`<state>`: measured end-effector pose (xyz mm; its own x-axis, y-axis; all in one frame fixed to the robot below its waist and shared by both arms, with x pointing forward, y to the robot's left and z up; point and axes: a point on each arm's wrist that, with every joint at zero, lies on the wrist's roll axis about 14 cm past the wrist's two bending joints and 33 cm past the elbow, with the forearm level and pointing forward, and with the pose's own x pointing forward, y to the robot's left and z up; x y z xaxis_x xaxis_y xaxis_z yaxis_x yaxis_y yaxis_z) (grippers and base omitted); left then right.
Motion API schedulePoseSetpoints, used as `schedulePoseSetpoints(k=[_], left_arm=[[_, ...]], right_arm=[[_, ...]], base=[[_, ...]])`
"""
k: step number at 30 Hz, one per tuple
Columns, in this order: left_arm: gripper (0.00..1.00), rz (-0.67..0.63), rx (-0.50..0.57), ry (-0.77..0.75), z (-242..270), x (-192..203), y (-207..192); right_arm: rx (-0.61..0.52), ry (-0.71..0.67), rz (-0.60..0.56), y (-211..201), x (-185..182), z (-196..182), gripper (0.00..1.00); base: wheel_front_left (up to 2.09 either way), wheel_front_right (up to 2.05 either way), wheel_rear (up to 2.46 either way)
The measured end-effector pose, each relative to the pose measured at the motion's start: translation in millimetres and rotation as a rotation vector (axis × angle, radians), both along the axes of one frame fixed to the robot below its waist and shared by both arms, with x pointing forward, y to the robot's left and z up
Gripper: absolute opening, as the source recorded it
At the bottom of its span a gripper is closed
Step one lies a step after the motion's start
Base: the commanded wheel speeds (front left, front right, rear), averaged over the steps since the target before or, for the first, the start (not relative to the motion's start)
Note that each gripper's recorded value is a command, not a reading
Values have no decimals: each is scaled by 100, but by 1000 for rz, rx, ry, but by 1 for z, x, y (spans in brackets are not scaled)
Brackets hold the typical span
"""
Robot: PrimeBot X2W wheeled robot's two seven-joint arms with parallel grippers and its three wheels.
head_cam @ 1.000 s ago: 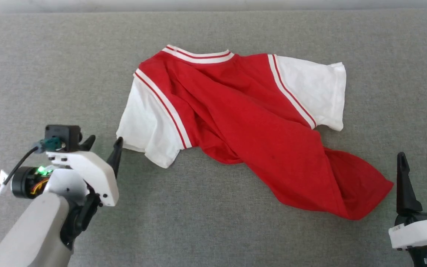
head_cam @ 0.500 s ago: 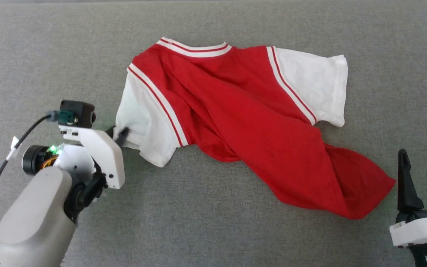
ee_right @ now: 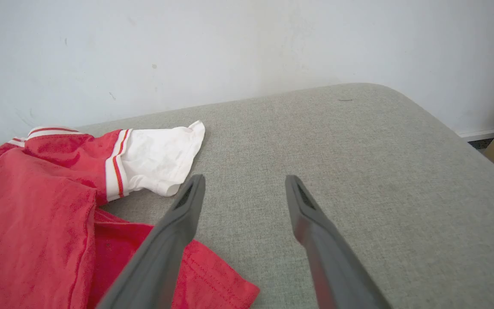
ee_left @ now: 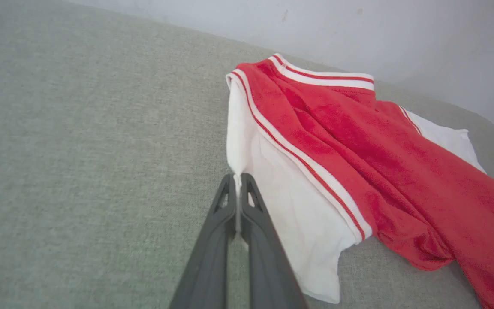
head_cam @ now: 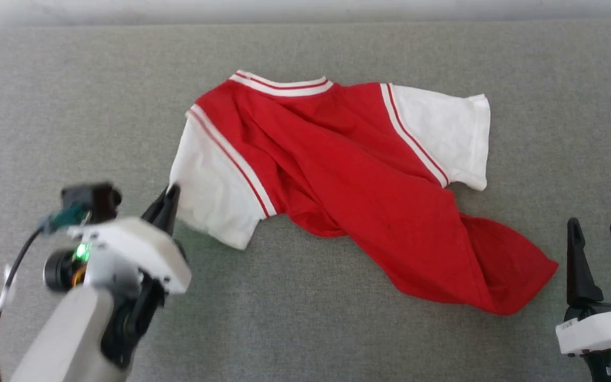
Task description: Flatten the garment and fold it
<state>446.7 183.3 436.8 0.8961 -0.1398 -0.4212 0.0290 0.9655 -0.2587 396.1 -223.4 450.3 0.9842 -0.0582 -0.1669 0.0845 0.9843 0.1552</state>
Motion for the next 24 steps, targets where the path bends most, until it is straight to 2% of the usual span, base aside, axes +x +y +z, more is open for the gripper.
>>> schedulePoseSetpoints(k=[6,10,15,18,21,24], left_arm=[[0,176,-75,26,-1,-55,32],[0,273,-78,57,-2,-90,60],[0,297,-72,30,10,-105,69],[0,298,-80,6,18,-106,68],[0,292,-80,-1,20,-102,66],[0,270,-86,-7,20,-93,60]], right_arm=[[1,-30,2,1,-4,12,100],[-3,-34,-4,-2,-9,15,100],[-6,-25,40,11,-5,17,100],[-16,-44,118,36,13,31,100],[-48,-65,207,66,43,54,100],[-66,-79,249,83,76,77,100]], base=[[0,0,0],[0,0,0],[0,0,0],[0,0,0],[0,0,0],[0,0,0]])
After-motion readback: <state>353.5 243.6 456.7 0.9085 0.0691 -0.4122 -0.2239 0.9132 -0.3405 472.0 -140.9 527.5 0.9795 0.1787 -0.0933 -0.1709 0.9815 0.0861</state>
